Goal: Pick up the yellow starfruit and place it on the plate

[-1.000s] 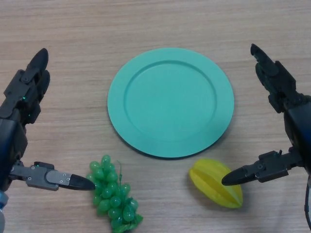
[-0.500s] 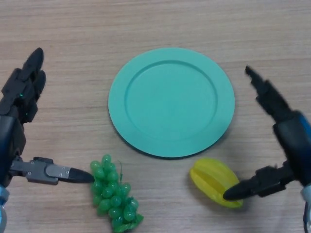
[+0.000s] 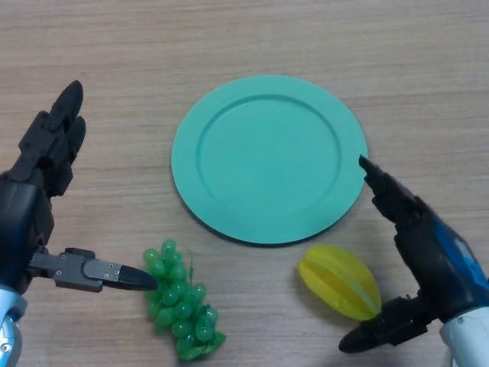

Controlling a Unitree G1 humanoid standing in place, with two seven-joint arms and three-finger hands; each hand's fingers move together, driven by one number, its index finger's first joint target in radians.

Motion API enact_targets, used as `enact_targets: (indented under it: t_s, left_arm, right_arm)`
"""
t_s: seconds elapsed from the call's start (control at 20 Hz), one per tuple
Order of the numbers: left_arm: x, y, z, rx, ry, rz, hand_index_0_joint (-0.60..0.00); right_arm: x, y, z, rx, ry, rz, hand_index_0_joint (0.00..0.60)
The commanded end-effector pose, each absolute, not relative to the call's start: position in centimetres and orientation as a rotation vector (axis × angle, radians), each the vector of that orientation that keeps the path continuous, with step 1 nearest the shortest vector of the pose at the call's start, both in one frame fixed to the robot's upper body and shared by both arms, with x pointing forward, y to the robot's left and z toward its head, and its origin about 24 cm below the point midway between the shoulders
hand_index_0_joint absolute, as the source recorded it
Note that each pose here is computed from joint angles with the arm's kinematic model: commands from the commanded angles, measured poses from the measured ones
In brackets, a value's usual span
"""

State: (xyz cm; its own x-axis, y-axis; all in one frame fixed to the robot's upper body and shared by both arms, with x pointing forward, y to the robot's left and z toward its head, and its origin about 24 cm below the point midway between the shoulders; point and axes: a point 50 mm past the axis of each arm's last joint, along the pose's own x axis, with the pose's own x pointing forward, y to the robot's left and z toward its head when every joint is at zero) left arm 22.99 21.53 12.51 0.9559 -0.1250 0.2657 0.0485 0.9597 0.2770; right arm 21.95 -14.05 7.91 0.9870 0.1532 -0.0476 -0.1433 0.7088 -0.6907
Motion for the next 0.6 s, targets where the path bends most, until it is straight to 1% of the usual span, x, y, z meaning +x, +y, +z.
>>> enact_targets:
  t_s: [0.05, 0.15, 0.35, 0.4, 0.5, 0.6]
  left_arm:
    - [22.3, 22.4, 15.6, 0.342, -0.483, -0.019, 0.0]
    - [22.2, 22.4, 15.7, 0.344, -0.487, -0.02, 0.0]
    - [22.2, 22.7, 15.7, 0.337, -0.505, -0.005, 0.0]
    - [22.2, 22.7, 15.7, 0.335, -0.505, -0.001, 0.0]
    - [22.2, 22.7, 15.7, 0.329, -0.505, 0.0, 0.0]
    - [22.2, 22.7, 15.7, 0.327, -0.514, 0.009, 0.0]
  right_arm:
    - [22.3, -13.8, 9.8, -0.806, -0.17, 0.07, 0.0]
    - [22.5, -13.3, 9.4, -0.808, -0.16, 0.074, 0.0]
    - [22.5, -12.7, 8.2, -0.815, -0.114, 0.107, 0.0]
    - [22.4, -12.3, 7.8, -0.784, -0.098, 0.137, 0.0]
    - [22.3, -11.7, 7.3, -0.739, -0.081, 0.174, 0.0]
    - [22.3, -11.6, 7.0, -0.725, -0.055, 0.19, 0.0]
